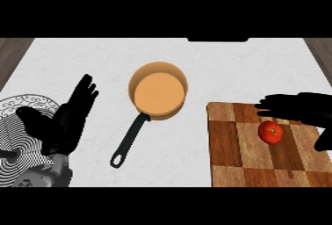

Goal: Pick the tomato from the cutting board and place it in the pot

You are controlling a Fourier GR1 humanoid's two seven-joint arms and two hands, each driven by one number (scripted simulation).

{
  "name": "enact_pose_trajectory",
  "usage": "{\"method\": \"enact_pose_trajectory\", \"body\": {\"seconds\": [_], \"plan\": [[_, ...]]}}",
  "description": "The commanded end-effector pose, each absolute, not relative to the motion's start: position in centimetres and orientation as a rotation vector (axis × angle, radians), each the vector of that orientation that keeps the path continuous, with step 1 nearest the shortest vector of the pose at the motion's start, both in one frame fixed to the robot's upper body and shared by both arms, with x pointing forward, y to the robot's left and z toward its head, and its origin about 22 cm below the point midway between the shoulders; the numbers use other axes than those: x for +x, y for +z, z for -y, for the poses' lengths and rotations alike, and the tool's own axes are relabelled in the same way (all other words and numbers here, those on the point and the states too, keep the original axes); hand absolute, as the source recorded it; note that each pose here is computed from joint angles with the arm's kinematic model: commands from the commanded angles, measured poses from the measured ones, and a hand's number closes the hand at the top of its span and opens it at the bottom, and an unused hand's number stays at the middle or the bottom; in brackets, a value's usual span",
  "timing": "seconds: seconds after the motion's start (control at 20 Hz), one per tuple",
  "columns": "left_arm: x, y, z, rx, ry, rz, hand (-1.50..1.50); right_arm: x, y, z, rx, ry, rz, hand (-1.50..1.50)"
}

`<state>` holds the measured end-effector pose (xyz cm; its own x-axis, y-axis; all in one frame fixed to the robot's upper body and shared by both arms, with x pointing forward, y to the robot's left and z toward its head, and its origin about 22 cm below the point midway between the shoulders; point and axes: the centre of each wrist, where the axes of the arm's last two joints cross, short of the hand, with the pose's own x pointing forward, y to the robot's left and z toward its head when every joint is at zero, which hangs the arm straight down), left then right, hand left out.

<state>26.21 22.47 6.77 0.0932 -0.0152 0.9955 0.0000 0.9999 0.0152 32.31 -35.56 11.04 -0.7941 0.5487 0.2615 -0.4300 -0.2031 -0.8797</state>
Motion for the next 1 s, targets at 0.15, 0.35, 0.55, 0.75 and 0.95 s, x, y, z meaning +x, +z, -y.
{"method": "enact_pose_trajectory", "body": {"seconds": [0.15, 0.35, 0.55, 0.75, 0.95], "plan": [[26.0, 5.8, -22.0, -0.001, -0.009, 1.472, 0.00, 31.6, 7.7, 35.4, -0.097, 2.104, 1.375, -1.50], [28.5, 5.7, -21.7, 0.016, -0.012, 1.481, 0.00, 33.0, 8.1, 33.0, -0.161, 2.146, 1.339, -1.50], [25.5, 7.0, -22.8, 0.025, -0.016, 1.469, 0.00, 32.5, 6.9, 32.4, -0.231, 2.153, 1.292, -1.50], [27.6, 3.9, -22.7, 0.024, -0.025, 1.478, 0.00, 32.0, 6.0, 31.3, -0.251, 2.214, 1.265, -1.50], [28.0, 6.5, -23.3, 0.007, -0.034, 1.488, 0.00, 34.3, 5.4, 32.3, -0.229, 2.190, 1.242, -1.50]]}}
